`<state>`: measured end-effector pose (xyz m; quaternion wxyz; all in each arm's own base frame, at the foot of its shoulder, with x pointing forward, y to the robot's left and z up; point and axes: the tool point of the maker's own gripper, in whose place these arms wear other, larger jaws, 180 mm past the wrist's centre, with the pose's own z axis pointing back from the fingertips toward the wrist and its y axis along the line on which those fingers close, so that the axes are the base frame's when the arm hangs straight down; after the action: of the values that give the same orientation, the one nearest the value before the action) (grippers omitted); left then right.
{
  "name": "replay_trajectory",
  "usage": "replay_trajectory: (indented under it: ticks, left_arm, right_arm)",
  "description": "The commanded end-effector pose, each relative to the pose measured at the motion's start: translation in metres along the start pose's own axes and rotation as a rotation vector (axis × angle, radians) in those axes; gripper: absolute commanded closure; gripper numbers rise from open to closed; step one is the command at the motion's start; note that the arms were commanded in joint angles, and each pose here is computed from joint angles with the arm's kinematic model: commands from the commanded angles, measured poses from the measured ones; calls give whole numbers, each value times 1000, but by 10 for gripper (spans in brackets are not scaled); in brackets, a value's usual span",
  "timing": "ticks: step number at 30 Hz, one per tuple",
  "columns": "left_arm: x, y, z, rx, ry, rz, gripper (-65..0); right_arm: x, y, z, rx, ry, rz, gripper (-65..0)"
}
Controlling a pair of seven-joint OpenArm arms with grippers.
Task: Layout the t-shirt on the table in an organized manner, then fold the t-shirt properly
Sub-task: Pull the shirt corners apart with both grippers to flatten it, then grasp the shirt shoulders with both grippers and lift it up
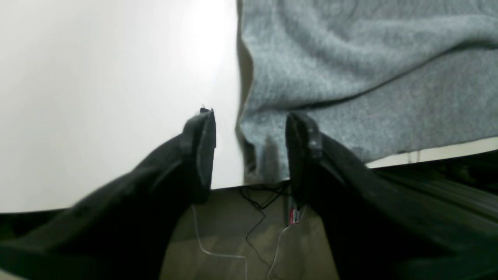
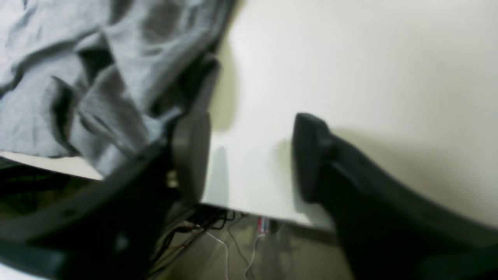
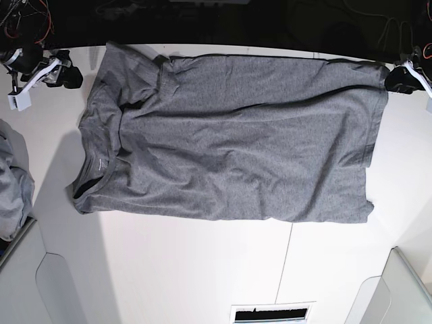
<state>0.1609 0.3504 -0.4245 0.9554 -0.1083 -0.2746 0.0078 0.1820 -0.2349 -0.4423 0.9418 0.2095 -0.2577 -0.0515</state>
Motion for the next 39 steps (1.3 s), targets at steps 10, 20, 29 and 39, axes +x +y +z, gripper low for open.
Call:
replay_trajectory:
  ticks: [10,20,29,39]
  left_arm:
    - [-10,-22,-19,-32,29,-125,-329]
    - [22,-38,-26,-91,-93,-93,0]
    - [74,-68,-2,-194,-274,-53,0]
    - [100,-74,63,-165,-416,-111,0]
  right_arm:
    - [-26,87,-46,206,49,45,-375]
    - [-11,110,-53,254,-59,-2,0]
    - [-8,146,-21,331,32,156,0]
    - [-31,183,41,370,-3,254,0]
